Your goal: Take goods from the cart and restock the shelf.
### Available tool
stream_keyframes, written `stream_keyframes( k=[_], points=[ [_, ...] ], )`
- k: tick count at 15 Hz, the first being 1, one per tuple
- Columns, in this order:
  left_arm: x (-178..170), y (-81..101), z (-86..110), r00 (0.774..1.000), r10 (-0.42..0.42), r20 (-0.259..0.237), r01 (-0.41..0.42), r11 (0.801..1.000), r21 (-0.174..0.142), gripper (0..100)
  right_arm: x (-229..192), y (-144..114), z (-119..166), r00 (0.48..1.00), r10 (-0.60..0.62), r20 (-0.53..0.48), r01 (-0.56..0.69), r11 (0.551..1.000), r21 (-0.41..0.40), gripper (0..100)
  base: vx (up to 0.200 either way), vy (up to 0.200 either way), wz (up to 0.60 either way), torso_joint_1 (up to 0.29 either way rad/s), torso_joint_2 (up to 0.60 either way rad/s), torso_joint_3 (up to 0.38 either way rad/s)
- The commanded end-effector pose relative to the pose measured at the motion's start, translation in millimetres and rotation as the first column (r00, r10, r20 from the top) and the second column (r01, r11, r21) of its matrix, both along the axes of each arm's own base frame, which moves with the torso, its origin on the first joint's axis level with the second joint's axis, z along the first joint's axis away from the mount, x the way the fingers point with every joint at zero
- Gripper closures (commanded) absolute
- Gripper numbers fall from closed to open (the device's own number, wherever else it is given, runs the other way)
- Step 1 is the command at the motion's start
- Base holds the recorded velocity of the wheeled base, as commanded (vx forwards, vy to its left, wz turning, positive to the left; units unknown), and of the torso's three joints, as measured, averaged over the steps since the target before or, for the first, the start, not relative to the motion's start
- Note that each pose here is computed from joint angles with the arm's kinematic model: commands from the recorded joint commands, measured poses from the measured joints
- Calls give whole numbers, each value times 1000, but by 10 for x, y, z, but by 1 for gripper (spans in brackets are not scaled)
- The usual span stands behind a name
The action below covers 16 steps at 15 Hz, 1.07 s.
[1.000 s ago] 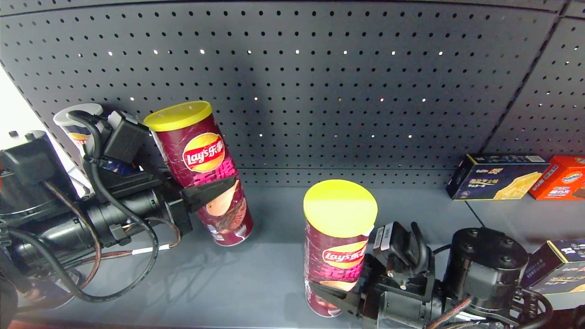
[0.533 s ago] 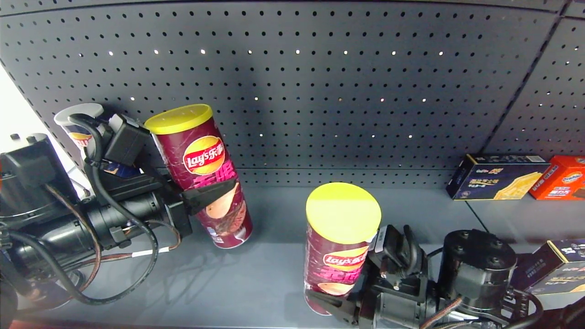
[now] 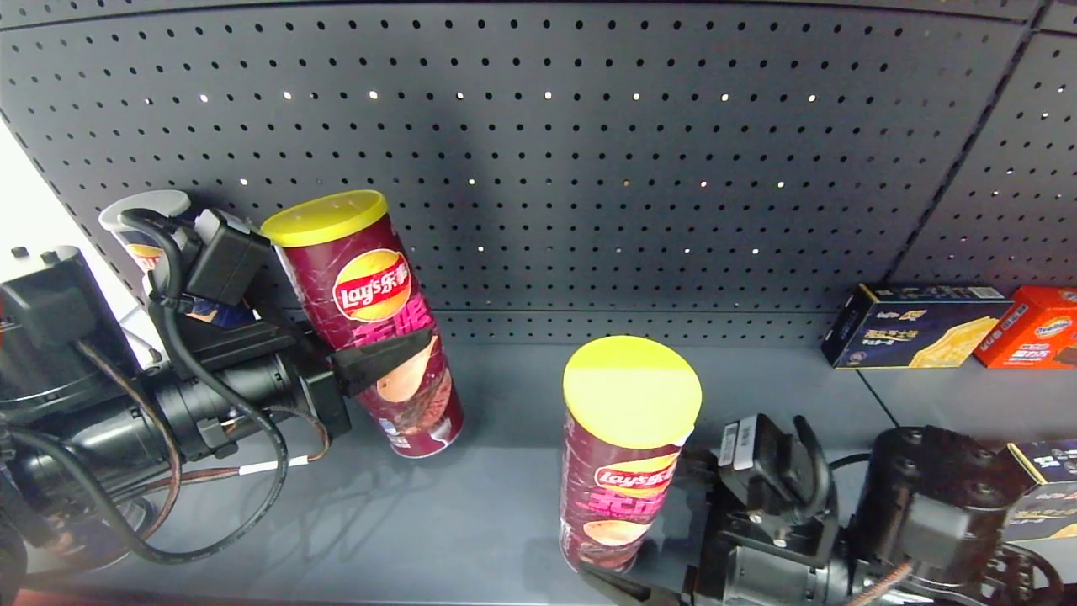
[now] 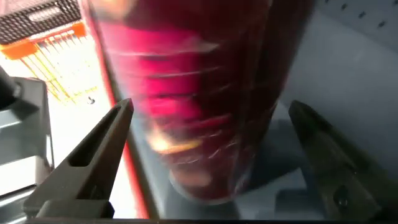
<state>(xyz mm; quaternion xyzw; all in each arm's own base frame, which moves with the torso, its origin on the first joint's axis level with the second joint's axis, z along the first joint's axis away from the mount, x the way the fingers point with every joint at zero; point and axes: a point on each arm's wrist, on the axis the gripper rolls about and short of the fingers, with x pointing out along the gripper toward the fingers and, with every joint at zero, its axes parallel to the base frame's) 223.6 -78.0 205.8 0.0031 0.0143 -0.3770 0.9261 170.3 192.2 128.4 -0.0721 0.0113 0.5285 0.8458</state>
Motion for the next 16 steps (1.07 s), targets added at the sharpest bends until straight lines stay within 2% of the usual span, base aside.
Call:
stream_keyframes(
  k=[1,5,10,11,13,15,16],
  points=[
    [-19,6,3,1000,0,1,0,1000,-1,100,-267,-291,186,999,-2,49,0,999,48,0,0,0,0,0,0,0],
    [-17,-2,16,1000,-3,7,3,1000,-1,100,-510,-607,391,992,-31,122,17,993,116,0,0,0,0,0,0,0],
    [-15,0,8,1000,-3,3,3,1000,-2,100,-706,-999,617,958,-227,173,198,965,172,0,0,0,0,0,0,0],
    [-18,1,12,1000,-3,4,3,1000,-2,100,-707,-1001,616,958,-230,171,201,965,171,0,0,0,0,0,0,0],
    [-19,2,7,1000,-3,2,3,1000,-3,100,-808,-1123,563,930,-331,160,311,940,140,0,0,0,0,0,0,0],
    [-22,-1,3,1000,-5,0,5,1000,-2,100,-928,-1264,419,883,-428,193,415,904,105,0,0,0,0,0,0,0],
    [-19,-2,1,1000,-6,1,6,1000,-1,100,-972,-1298,379,883,-428,194,415,904,104,0,0,0,0,0,0,0]
  ],
)
